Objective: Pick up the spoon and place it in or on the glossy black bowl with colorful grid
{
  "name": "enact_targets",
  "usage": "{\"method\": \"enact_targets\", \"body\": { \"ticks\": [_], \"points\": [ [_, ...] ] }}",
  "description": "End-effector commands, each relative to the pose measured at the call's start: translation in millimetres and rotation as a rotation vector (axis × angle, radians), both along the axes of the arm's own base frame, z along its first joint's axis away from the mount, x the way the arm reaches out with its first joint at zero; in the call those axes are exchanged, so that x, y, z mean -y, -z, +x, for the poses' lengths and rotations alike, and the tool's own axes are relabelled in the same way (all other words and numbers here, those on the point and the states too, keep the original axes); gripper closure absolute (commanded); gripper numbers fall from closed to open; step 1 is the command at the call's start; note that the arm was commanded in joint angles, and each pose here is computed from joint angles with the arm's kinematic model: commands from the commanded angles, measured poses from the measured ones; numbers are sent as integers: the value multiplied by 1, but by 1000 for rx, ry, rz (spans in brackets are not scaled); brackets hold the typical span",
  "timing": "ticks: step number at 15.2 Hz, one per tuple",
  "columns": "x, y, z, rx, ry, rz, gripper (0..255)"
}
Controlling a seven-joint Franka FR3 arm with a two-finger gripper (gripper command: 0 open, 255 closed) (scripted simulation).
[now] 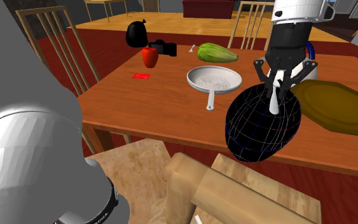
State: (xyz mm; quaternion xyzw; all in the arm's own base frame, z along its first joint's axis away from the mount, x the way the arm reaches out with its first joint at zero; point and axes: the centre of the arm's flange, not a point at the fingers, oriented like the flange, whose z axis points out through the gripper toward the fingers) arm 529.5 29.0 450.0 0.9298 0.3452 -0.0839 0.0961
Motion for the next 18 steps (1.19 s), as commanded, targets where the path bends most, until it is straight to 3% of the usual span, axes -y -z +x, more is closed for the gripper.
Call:
{"method": "enact_targets", "body": {
  "ticks": [1, 9, 10, 15, 18],
  "points": [
    [1, 11, 0, 0, 0, 0, 255],
    [1, 15, 0, 0, 0, 0, 255],
    [1, 15, 0, 0, 0, 0, 0],
    [1, 15, 0, 0, 0, 0, 0],
    [-8, -24, 3, 0, 0, 0, 0]
  ]
}}
